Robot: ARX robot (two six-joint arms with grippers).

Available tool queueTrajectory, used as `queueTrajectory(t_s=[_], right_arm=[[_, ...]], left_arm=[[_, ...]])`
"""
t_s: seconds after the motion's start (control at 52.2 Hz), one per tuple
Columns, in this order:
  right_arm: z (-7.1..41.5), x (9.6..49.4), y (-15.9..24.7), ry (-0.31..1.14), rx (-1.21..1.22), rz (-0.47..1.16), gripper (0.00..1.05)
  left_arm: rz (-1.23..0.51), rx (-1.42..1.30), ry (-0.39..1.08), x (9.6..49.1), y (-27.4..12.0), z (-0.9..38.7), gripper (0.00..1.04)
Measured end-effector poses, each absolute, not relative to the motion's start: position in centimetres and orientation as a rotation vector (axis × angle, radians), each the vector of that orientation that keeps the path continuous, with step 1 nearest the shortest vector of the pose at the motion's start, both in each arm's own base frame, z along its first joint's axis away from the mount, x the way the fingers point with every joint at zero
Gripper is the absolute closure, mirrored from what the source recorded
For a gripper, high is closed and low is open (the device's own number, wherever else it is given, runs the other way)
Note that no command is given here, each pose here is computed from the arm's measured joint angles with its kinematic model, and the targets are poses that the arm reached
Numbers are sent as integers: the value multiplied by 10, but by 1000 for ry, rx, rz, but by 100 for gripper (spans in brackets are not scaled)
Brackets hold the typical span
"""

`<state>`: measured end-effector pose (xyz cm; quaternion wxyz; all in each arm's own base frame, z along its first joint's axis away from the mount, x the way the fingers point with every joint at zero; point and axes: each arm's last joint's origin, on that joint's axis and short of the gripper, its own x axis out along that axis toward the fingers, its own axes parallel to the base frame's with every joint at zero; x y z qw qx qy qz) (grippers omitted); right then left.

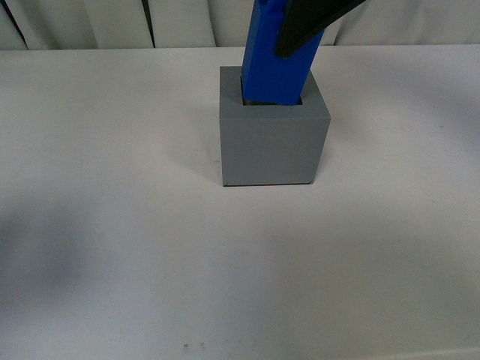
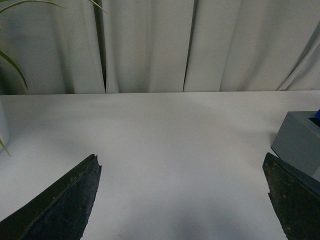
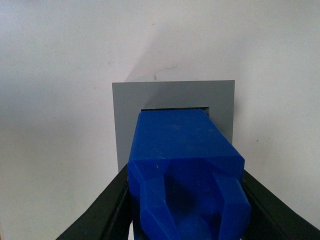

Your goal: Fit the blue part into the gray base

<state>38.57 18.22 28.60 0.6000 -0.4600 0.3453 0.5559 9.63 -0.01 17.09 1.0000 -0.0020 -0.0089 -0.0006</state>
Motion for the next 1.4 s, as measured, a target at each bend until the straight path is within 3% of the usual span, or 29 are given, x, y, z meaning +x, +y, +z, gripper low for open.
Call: queueTrajectory(t_s=[0.843,1.15,1.399], right_arm=[[273,385,173,832,-1083,1256,57],[282,385,173,801,-1021,1280,7],[311,382,156,701,-931,1283,7]], left_arm=[[-1,-4,-18,96,0,171,6],[-1,-4,-18,96,0,171,6],[-1,-4,-18,96,0,171,6]])
